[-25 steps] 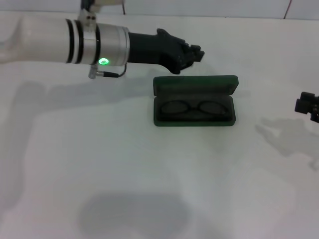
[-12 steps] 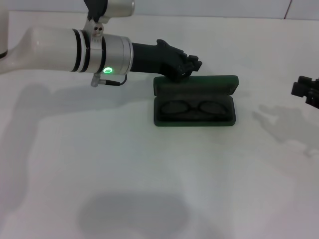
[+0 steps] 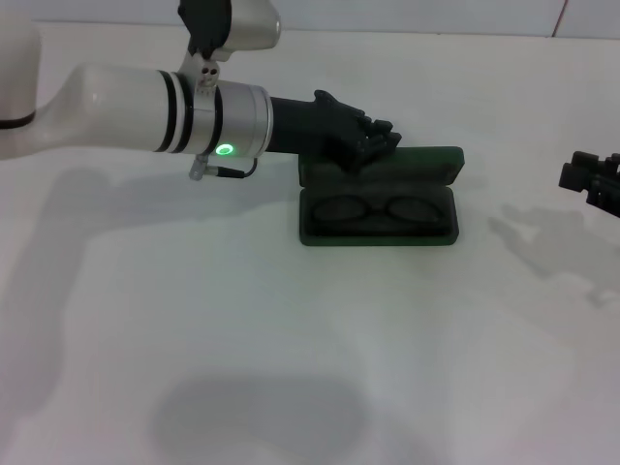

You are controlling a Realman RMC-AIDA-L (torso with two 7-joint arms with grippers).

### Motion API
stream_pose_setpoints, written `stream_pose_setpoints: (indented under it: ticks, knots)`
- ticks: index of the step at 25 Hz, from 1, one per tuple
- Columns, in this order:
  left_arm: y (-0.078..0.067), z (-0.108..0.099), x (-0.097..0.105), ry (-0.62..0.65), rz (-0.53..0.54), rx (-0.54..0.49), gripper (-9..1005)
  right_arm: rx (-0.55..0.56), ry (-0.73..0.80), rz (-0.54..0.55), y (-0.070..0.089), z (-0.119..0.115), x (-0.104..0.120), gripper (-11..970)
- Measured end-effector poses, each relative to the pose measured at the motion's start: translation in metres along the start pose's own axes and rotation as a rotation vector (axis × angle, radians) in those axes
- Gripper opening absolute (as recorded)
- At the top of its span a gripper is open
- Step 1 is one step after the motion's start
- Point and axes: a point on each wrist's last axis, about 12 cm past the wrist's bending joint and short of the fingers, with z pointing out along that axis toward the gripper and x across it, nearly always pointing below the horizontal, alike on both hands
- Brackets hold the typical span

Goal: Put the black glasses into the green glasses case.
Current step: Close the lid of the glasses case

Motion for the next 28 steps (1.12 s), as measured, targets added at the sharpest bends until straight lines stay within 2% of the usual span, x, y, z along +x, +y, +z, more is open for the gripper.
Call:
stream_pose_setpoints:
  ticks: [17,28]
  knots:
    - [-0.003,0.003,0.001,0.008,-0.010,0.012,166,-0.007,0.007,0.015,0.001,0.002,0.005,271]
    - [-0.015,0.008,0.011,0.067,0.031,0.076,165,-0.008,0.004,0.018,0.001,0.001,0.007,280]
